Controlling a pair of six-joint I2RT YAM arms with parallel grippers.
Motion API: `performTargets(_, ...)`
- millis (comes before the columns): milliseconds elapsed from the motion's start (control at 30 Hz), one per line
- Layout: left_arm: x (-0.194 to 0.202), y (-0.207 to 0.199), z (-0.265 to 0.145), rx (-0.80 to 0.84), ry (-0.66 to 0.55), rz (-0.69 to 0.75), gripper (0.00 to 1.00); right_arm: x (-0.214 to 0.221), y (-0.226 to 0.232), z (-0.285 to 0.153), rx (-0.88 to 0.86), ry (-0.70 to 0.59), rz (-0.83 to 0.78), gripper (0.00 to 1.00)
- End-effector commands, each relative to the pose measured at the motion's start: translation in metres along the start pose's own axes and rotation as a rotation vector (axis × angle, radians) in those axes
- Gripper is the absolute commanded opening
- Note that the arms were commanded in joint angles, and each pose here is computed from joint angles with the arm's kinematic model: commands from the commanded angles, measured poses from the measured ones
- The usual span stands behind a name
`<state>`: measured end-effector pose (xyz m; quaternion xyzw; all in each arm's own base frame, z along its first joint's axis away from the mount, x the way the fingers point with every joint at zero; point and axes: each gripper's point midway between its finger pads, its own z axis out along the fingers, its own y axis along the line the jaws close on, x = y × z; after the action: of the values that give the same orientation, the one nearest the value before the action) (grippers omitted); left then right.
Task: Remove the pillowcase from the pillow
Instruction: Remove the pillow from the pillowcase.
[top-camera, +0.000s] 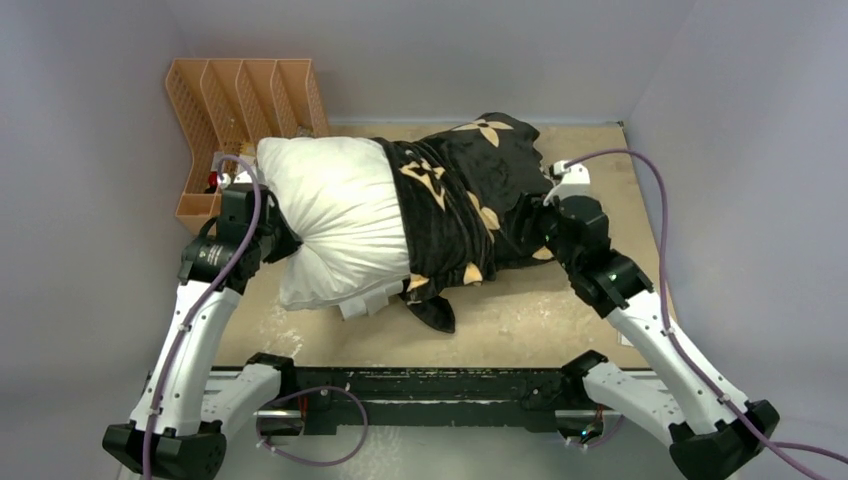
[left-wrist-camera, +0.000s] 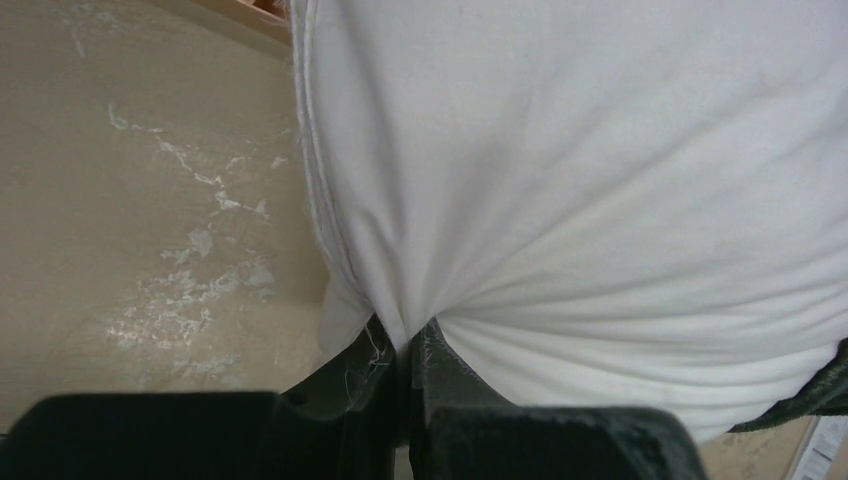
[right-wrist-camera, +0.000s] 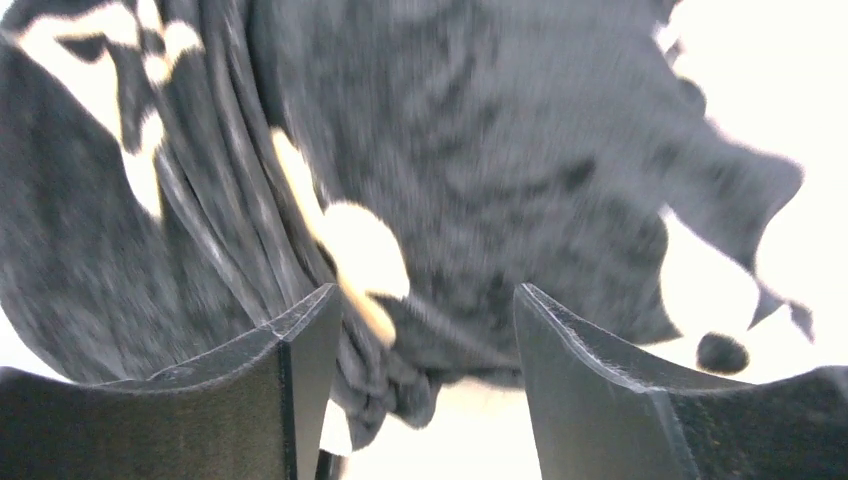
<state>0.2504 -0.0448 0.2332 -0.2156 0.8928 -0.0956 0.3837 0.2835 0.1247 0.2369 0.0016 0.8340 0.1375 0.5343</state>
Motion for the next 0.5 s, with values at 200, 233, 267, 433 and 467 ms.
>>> performTargets(200,-0.006,0.012,-0.008,0.008,-0.121,-0.065,0.0,-0.011,0.033,0.057,-0.101,0.196,-0.117,0.76)
performTargets(233,-0.004,0.013,-0.008,0.005,-0.119,-0.067,0.0,-0.001,0.029,0.064,-0.081,0.237,-0.114,0.74)
performTargets(267,-0.002,0.015,-0.008,0.002,-0.117,-0.069,0.0,0.01,0.024,0.071,-0.053,0.267,-0.115,0.72)
performTargets(433,-0.002,0.026,-0.009,-0.043,-0.14,-0.078,0.0,0.018,-0.026,0.08,0.176,0.239,-0.117,0.16)
performTargets(467,-0.002,0.028,-0.009,-0.056,-0.146,-0.081,0.0,0.013,-0.035,0.077,0.202,0.214,-0.096,0.05)
